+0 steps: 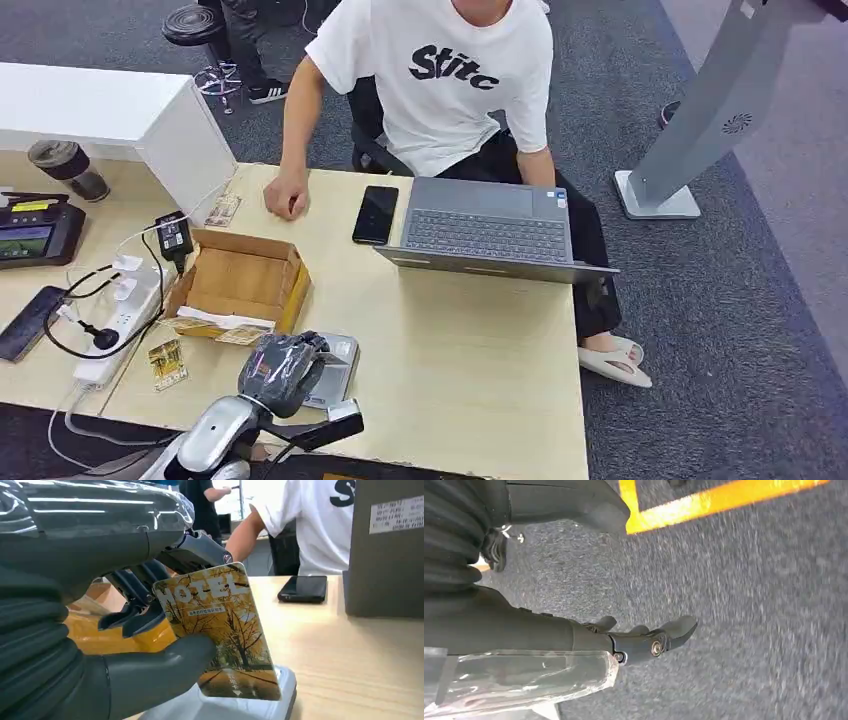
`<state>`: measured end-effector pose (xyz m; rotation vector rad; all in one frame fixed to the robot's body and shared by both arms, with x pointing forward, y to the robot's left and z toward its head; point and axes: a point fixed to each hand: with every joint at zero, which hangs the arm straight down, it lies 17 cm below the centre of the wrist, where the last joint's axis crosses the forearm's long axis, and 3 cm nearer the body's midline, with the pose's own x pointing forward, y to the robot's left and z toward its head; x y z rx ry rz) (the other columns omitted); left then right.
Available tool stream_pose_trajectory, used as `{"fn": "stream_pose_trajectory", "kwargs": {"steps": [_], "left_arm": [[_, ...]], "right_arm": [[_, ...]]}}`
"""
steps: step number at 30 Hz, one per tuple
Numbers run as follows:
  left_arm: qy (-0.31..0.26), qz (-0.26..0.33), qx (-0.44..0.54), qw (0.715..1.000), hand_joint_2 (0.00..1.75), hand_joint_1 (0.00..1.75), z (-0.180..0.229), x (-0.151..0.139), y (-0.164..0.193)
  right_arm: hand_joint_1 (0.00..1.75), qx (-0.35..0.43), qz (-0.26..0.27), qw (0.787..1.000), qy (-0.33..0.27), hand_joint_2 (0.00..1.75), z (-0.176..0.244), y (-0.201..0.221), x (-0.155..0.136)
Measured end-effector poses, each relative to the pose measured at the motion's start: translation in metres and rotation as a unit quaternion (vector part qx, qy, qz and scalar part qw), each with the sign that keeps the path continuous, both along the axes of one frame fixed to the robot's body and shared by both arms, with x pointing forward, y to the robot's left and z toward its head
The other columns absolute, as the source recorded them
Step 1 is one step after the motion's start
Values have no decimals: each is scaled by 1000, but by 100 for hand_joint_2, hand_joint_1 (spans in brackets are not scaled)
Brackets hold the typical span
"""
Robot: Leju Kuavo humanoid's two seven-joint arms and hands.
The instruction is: Pass the card to the sensor for recognition and then transmit it.
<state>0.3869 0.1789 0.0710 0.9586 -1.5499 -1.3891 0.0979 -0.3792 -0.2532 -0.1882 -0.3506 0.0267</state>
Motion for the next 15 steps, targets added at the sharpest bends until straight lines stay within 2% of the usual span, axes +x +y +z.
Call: {"fn": "stream_pose_trajectory", "kwargs": {"steps": [8, 15], "left_arm": [[8, 3, 1, 1000, 175, 175, -9, -1, 0], [16, 4, 3, 1000, 175, 175, -16, -2, 0]], "right_arm": [[0, 54, 12, 998, 3, 175, 1, 19, -3], [0, 54, 14, 998, 3, 175, 1, 16, -4]]}}
